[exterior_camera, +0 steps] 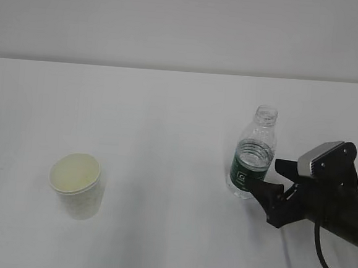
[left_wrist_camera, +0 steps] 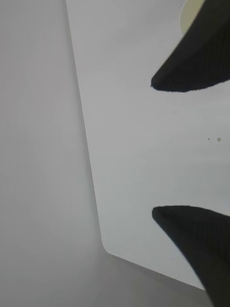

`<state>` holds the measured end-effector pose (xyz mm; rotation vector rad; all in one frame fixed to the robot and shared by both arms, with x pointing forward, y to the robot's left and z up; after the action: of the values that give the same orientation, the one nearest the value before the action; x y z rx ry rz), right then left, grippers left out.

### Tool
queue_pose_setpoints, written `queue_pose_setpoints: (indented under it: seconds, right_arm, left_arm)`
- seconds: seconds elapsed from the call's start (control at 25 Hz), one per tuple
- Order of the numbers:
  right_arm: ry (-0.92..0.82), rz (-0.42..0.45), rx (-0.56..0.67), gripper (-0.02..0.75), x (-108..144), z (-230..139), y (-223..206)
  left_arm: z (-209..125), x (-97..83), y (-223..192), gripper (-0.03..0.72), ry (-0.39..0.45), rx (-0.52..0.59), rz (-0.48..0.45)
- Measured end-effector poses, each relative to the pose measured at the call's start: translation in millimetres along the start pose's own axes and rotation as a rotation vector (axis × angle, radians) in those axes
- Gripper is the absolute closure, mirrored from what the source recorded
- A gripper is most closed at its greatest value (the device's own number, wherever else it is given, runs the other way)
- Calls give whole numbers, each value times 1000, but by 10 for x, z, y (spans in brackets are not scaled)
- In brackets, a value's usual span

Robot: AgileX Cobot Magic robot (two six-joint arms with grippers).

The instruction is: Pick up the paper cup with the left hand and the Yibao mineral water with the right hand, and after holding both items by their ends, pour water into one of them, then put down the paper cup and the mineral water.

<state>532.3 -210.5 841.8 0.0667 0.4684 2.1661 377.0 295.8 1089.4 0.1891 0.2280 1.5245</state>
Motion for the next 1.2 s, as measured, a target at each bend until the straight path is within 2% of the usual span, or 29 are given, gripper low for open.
queue_pose_setpoints:
  seconds: [1.2]
  right_arm:
    - [15, 100, 1, 127, 9, -162, -318]
  left_arm:
    - [0, 0, -1, 159, 0, 0, 0]
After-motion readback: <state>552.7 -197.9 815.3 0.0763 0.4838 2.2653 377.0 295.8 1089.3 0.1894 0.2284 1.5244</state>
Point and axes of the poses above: a point on each arm's last joint axis where the gripper is mounted, y pointing back along that axis away from the gripper, x along the wrist's bending axis when the last joint is at zero, z = x × y, the point moved 4 cm from there along -y, pointing out along that axis toward the gripper, and after that the axes turned 6 degrees about y, right-handed, at the moved point
